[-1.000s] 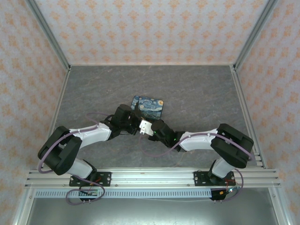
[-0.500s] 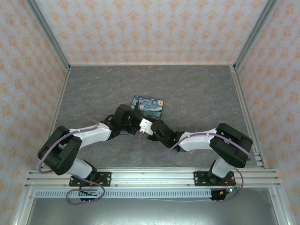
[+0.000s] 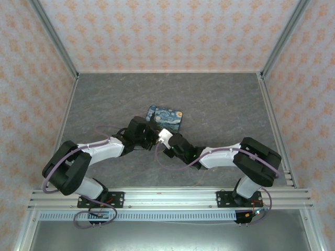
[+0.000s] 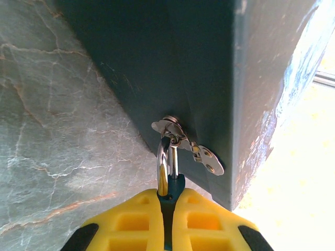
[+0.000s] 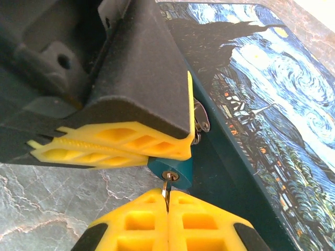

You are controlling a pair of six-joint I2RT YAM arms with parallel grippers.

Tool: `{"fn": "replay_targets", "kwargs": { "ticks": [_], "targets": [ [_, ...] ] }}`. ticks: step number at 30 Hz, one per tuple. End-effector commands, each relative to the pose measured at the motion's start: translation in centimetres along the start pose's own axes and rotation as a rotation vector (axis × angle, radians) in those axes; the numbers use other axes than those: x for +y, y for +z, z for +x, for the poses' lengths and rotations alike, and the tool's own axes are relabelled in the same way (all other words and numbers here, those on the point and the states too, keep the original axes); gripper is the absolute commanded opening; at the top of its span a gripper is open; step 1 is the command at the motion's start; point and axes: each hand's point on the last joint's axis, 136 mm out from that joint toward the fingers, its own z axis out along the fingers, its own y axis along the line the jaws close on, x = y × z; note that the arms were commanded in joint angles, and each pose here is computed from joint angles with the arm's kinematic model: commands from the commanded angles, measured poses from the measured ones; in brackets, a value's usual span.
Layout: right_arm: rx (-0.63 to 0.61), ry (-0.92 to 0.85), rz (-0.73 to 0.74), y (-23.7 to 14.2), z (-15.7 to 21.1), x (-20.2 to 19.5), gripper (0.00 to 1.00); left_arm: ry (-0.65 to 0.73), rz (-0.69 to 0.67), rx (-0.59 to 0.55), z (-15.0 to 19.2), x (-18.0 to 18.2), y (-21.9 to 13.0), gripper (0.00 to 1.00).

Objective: Unlock the padlock with the key

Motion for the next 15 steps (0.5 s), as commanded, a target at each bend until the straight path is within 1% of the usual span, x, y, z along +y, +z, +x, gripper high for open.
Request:
{"fn": "replay_targets", "kwargs": {
  "ticks": [1, 3, 4, 10, 12, 15],
  "targets": [
    [-0.081, 0.105, -0.009, 0.1, -2.1, 0.0, 0.00, 0.026, 0.038, 0.034, 0.8, -1.5, -0.4, 0.00],
    [-0.063, 0.122, -0.015, 0.1, -1.8, 0.1, 0.00, 0.044, 0.015, 0.023, 0.6, -1.2, -0.5, 0.00],
    [-0.055, 0.131, -0.022, 0.1, -1.7, 0.2, 0.00, 0.058, 0.001, 0.014, 0.5, -1.1, -0.6, 0.02],
    [0.006, 0.252, -0.027, 0.3, -0.1, 0.5, 0.00, 0.095, -0.037, -0.014, 0.1, -0.5, -1.0, 0.21],
    [0.037, 0.287, -0.024, 0.2, 0.5, 0.5, 0.00, 0.098, -0.043, -0.020, 0.0, -0.3, -1.3, 0.26],
    [0.047, 0.325, -0.027, 0.0, 1.2, 0.6, 0.00, 0.107, -0.063, -0.034, -0.3, 0.0, -1.9, 0.31]
  ]
}}
